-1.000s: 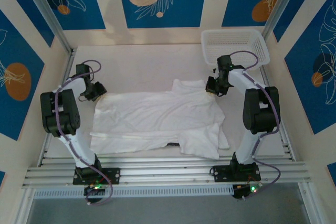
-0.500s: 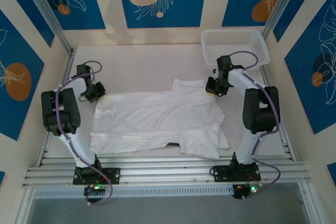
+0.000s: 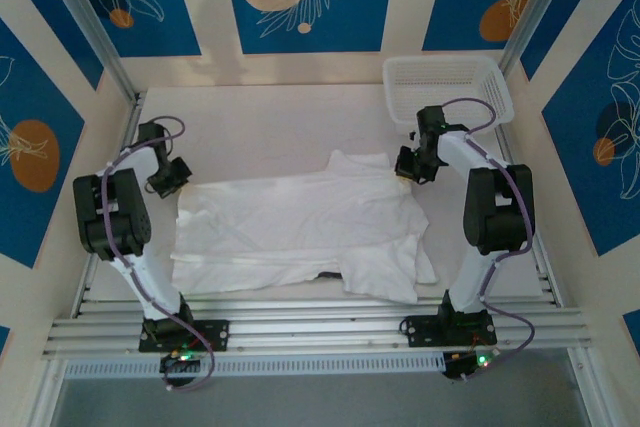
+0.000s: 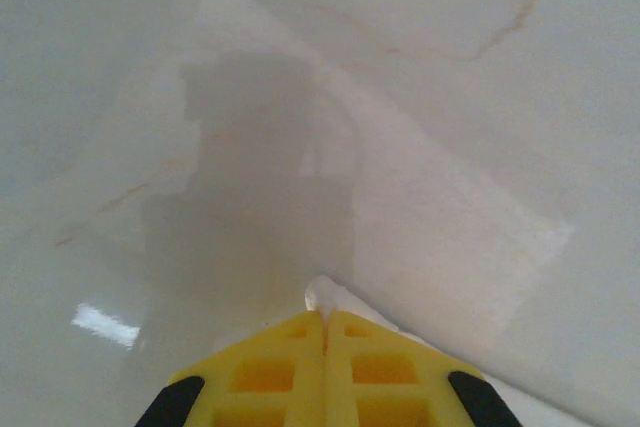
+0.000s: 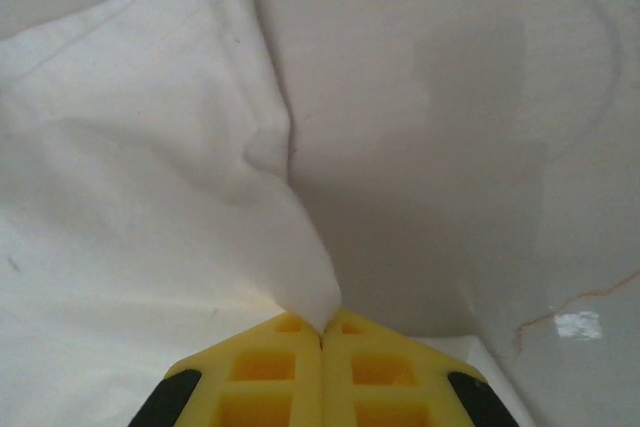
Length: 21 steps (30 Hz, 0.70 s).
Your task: Fold the inside-out t-shirt
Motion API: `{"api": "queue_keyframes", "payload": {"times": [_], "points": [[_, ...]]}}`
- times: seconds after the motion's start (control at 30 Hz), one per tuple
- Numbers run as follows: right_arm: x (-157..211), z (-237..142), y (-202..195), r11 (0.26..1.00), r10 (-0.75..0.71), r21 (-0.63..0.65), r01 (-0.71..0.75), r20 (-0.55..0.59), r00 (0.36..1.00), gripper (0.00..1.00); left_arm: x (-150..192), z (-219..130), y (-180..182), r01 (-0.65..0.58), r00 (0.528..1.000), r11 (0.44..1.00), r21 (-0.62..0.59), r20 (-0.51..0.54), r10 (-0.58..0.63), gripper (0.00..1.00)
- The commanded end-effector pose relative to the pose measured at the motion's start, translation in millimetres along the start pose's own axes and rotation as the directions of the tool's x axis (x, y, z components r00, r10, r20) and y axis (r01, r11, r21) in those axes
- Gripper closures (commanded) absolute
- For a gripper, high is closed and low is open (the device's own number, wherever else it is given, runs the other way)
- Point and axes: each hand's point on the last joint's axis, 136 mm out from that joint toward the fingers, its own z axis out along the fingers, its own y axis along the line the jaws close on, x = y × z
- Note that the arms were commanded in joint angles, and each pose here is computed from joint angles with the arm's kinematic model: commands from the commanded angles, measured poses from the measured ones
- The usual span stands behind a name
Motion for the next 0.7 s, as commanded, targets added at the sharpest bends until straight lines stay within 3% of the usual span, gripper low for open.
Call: {"api": "queue_keyframes", "payload": {"times": [0.0, 0.27, 0.4, 0.53, 0.67], "points": [[6.6, 0.3, -9.6, 1.000, 0.015, 0.016, -0.015, -0.025, 1.000, 1.00, -4.6, -11.6, 15.0, 0.065, 0.998, 0.998, 0.008, 0.024, -0.065, 1.00], [3.7, 0.7, 25.2, 0.997, -0.015, -0.082, 0.012, -0.039, 0.999, 1.00, -0.6, -27.3, -46.9, 0.058, 0.998, 0.941, 0.334, -0.026, -0.052, 1.00], [-4.8, -19.6, 30.9, 0.991, 0.015, -0.134, -0.014, 0.010, 1.000, 1.00, 1.6, -48.8, -25.1, 0.093, 0.995, 0.967, 0.239, 0.021, -0.101, 1.00], [0.9, -32.3, 13.5, 0.977, 0.121, -0.182, -0.109, 0.060, 0.991, 1.00, 27.8, -64.3, 10.9, 0.216, 0.972, 0.968, 0.131, 0.061, -0.225, 1.00], [32.9, -10.9, -8.8, 0.965, 0.194, -0.176, -0.193, -0.011, 0.981, 1.00, 69.6, -63.8, 31.2, 0.287, 0.954, 0.951, 0.118, 0.049, -0.295, 1.00]]}}
